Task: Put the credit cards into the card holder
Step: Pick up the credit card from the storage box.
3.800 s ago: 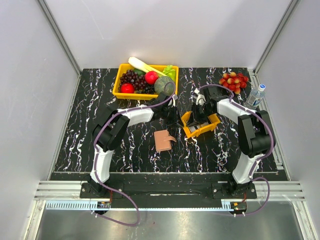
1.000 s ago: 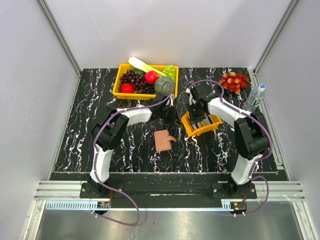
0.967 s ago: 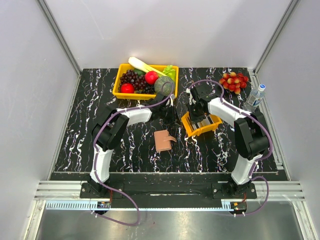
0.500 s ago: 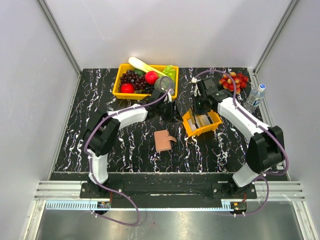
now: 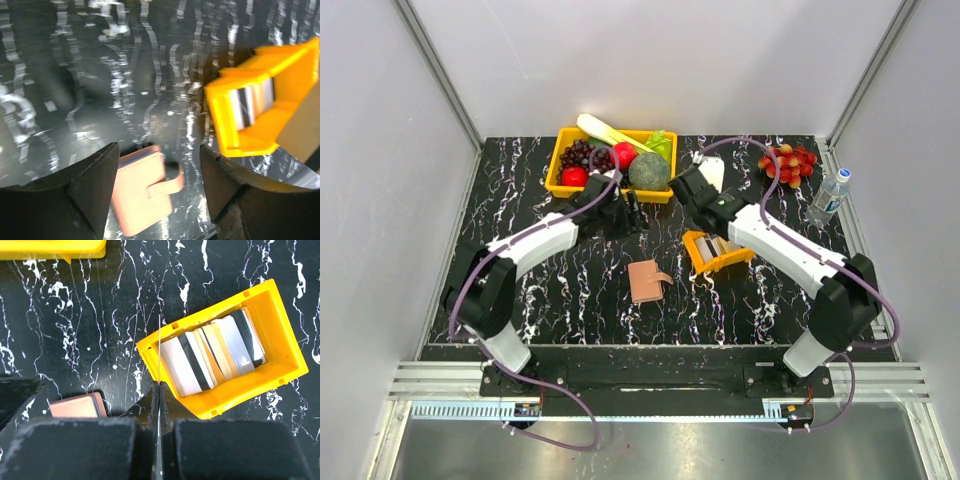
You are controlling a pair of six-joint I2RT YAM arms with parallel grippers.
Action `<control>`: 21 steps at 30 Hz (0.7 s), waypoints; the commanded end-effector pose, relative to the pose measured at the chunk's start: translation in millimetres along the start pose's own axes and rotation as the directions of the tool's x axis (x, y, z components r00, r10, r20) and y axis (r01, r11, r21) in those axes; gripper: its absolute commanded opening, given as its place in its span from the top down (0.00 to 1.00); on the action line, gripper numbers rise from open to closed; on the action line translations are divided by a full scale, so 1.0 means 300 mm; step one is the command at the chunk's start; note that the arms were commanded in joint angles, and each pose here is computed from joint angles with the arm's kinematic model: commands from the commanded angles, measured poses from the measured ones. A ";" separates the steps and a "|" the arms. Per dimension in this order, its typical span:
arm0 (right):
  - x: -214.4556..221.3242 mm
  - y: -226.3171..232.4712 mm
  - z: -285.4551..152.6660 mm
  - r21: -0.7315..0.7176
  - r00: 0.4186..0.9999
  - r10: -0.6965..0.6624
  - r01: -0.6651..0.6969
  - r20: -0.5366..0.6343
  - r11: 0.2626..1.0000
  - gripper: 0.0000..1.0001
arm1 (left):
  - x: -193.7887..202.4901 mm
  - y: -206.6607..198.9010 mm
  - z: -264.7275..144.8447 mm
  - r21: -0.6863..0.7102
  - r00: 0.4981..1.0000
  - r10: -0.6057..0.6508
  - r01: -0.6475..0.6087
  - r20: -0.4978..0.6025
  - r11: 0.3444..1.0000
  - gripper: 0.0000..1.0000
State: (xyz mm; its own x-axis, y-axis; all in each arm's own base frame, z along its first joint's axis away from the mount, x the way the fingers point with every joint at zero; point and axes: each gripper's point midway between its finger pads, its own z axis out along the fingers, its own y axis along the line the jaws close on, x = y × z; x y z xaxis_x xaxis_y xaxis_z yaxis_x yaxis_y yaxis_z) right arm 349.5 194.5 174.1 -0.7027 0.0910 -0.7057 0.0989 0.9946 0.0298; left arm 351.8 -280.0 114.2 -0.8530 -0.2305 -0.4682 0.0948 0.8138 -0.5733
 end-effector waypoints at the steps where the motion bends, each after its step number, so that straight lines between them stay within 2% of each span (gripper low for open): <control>1: -0.072 0.028 -0.009 0.090 0.987 0.088 -0.101 0.136 0.991 1.00 | -0.062 0.119 -0.108 -0.159 0.993 0.007 0.012 0.119 0.987 0.27; 6: -0.041 0.115 0.006 0.035 0.992 0.059 -0.063 0.108 0.997 1.00 | -0.071 0.204 -0.189 -0.248 0.983 -0.010 0.056 0.186 0.967 0.18; 9: 0.002 0.243 -0.006 -0.181 0.997 0.062 -0.053 0.046 0.982 1.00 | -0.059 0.225 -0.214 -0.260 0.981 -0.009 0.060 0.194 0.964 0.11; 13: 0.099 0.369 -0.073 -0.444 0.997 0.034 -0.064 -0.075 0.894 1.00 | -0.009 0.258 -0.230 -0.271 0.985 -0.016 0.064 0.174 0.960 0.09; 18: 0.232 0.420 -0.093 -0.540 0.977 -0.041 -0.080 -0.209 0.838 1.00 | 0.042 0.286 -0.247 -0.264 0.983 -0.048 0.094 0.177 0.960 0.09; 21: 0.263 0.418 -0.079 -0.538 0.973 -0.057 -0.075 -0.225 0.840 1.00 | 0.058 0.285 -0.243 -0.247 0.983 -0.056 0.099 0.173 0.964 0.09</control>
State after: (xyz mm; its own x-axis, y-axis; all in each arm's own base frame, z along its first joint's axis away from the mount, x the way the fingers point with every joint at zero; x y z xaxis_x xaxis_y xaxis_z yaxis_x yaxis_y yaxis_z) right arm 302.1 301.6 124.7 -0.8386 0.0679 -0.5405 -0.1551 0.9214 0.3564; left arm 303.7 -175.8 93.5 -0.7906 -0.3264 -0.5181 -0.1194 0.9120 -0.3924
